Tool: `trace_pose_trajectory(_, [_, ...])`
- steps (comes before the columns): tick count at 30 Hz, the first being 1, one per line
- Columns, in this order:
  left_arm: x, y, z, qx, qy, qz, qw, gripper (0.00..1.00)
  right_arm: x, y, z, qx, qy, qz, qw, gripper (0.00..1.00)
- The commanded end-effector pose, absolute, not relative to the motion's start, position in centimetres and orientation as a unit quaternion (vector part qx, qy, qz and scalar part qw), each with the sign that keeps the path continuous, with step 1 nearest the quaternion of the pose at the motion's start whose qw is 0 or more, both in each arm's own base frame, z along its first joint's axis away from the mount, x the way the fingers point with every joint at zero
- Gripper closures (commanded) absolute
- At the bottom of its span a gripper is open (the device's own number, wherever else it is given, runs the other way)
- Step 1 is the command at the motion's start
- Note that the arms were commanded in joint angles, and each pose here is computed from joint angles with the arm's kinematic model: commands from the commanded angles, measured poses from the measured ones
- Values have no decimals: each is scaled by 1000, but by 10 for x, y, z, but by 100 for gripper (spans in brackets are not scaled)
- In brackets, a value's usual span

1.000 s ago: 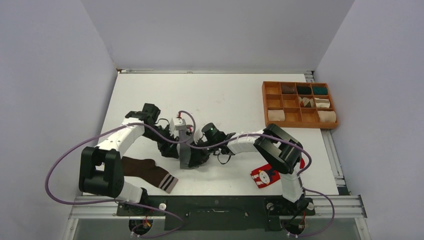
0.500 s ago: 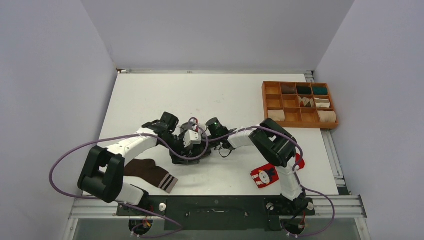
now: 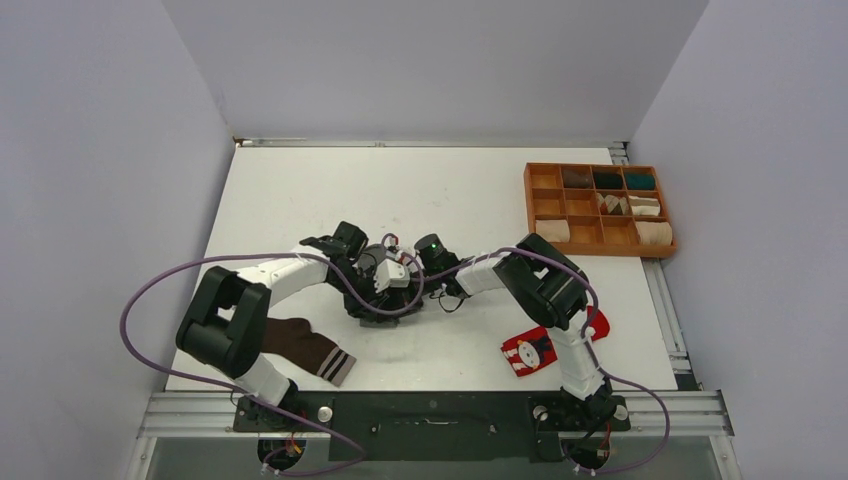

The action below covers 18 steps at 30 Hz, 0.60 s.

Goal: Roll the socks
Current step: Roll the sock at the center of the board.

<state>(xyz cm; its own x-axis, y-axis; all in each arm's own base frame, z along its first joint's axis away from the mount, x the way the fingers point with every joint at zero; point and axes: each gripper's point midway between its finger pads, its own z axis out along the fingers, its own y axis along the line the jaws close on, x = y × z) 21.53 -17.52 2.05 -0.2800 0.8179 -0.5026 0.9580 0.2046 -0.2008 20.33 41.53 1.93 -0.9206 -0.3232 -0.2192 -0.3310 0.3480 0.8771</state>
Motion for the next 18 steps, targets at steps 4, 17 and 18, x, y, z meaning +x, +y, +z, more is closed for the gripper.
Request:
trace_pose_trajectory(4, [191,-159,15,581,773,-246,63,79,228,413,16,-190,826,528,52,95])
trace_pose_trajectory(17, [224,-178,69,550,776,-269,152,57,235,412,25,-171,823,538,63,95])
trace_pose_trajectory(18, [228,-179,77,549,773,-273,165,57,233,411,26,-170,823,539,62,95])
